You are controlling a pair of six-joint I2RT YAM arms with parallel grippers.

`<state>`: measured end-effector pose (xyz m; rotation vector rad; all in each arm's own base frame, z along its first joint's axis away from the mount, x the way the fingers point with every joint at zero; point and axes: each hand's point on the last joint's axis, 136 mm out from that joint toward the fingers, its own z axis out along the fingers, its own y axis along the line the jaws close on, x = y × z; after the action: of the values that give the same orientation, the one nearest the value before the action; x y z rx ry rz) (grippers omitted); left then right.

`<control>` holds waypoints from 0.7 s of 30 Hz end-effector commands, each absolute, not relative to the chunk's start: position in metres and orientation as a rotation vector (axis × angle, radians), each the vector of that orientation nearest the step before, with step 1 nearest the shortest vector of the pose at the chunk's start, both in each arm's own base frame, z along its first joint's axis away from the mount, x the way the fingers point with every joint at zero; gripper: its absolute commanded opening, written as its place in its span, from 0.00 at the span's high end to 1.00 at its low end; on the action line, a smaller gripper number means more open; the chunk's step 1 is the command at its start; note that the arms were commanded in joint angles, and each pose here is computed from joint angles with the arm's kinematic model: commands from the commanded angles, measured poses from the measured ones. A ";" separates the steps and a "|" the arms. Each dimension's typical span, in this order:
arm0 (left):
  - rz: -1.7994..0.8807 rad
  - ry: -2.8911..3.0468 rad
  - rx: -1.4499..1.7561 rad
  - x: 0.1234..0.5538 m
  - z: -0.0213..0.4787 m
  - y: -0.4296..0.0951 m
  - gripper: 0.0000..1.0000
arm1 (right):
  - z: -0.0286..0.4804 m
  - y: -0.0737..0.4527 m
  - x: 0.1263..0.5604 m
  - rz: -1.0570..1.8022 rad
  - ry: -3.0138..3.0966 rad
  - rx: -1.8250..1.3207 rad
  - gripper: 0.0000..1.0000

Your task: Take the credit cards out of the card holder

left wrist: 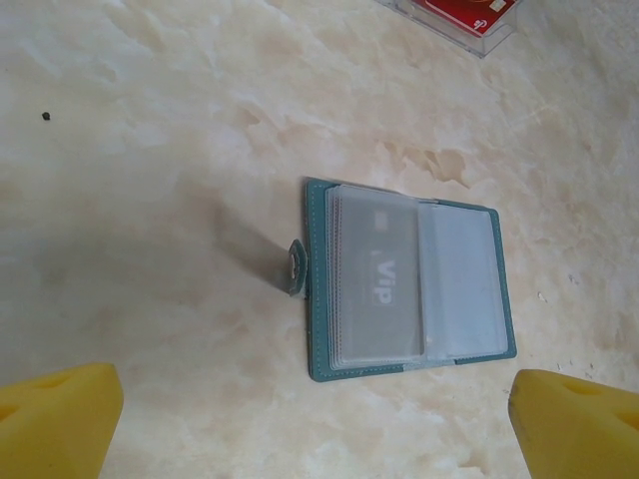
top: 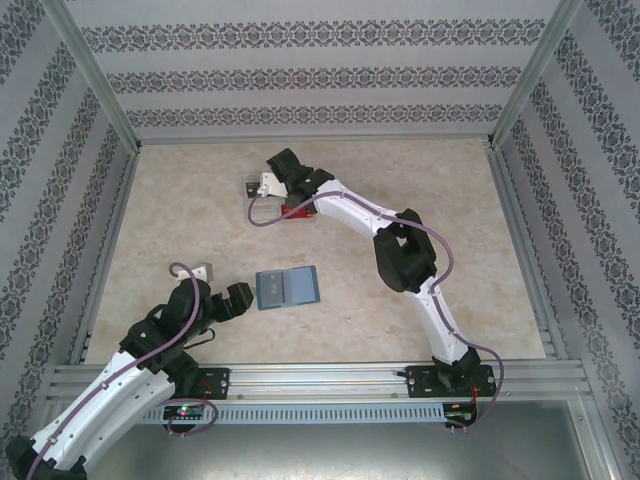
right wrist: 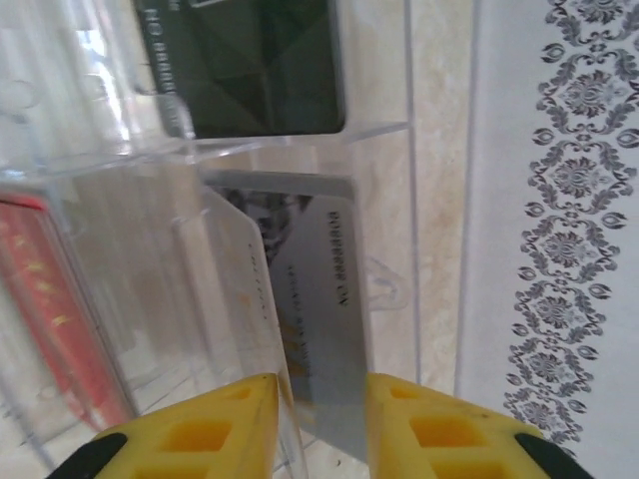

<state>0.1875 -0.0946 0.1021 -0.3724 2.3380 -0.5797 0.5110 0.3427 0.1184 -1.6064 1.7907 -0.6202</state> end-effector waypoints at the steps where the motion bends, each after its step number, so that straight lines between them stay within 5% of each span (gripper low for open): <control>1: -0.557 2.351 -0.391 0.185 0.097 -0.090 0.00 | 0.138 0.334 0.535 -0.702 1.793 -1.452 0.70; 16: -0.597 2.351 -0.358 0.184 0.102 -0.096 0.00 | 0.171 0.327 0.521 -0.636 1.831 -1.307 0.69; 21: -0.623 2.335 -0.336 0.187 0.106 -0.101 0.04 | 0.204 0.309 0.497 -0.485 1.967 -1.022 0.75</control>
<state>0.1855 -0.0984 0.1019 -0.3567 2.3487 -0.6035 0.5106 0.3199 0.1445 -1.3075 1.9136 -0.5926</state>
